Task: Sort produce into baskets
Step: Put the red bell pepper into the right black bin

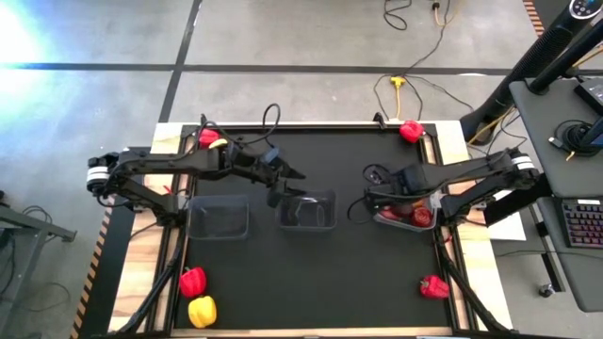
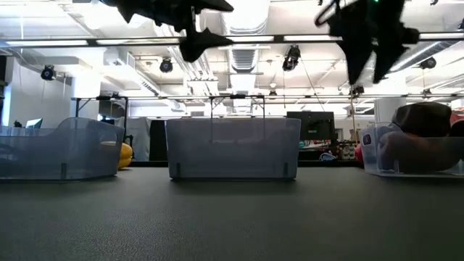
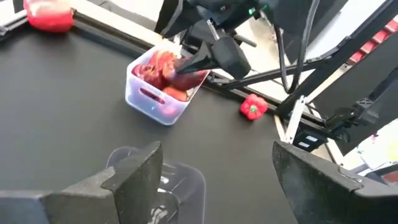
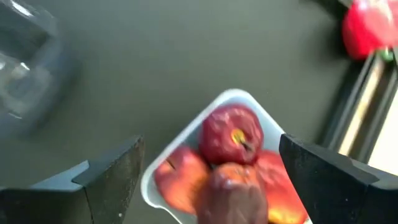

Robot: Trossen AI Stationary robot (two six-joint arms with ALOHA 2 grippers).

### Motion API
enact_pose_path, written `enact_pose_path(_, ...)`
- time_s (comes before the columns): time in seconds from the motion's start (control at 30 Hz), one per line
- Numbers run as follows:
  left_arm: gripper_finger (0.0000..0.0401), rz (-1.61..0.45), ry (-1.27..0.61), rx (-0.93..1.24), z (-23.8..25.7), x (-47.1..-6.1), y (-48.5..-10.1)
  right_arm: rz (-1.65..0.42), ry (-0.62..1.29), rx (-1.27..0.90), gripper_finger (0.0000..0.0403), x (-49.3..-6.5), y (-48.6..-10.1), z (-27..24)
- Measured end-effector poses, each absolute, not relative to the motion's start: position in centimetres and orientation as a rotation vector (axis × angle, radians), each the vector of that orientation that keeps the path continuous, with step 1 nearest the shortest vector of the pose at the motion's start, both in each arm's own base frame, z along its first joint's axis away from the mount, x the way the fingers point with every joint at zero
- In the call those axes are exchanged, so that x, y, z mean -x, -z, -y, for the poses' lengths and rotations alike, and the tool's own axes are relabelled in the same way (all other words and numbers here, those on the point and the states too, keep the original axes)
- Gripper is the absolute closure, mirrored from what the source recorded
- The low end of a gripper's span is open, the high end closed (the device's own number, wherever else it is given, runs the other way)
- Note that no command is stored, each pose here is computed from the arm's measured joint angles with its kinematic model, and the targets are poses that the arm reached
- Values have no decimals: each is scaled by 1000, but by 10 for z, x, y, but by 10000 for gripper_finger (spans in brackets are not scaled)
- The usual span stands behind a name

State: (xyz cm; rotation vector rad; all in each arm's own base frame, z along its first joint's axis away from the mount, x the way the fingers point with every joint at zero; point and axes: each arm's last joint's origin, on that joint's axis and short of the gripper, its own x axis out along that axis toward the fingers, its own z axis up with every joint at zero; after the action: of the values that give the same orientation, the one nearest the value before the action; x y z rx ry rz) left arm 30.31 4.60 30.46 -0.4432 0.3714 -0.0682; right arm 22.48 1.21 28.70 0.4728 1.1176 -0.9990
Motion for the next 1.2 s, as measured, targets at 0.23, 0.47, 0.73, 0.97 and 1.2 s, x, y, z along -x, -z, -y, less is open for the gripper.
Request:
enact_pose_path(0.23,119,-327,113,427,-40,-294,-324,-926,723,-422,38,-249,-323,-30)
enact_pose_path(0.47,119,-369,110,394,-38,-282,-327,-928,571,-499,38,-254,-324,-75)
enact_pose_path(0.73,119,-391,117,339,-39,-287,-321,-1232,492,-712,38,-257,-289,-129)
enact_pose_path(0.97,119,-421,122,299,-40,-295,-310,-1551,481,-790,38,-248,-256,-179)
enact_pose_path(1.2,119,-438,151,270,-33,-300,-305,-1902,478,-787,36,-236,-214,-225)
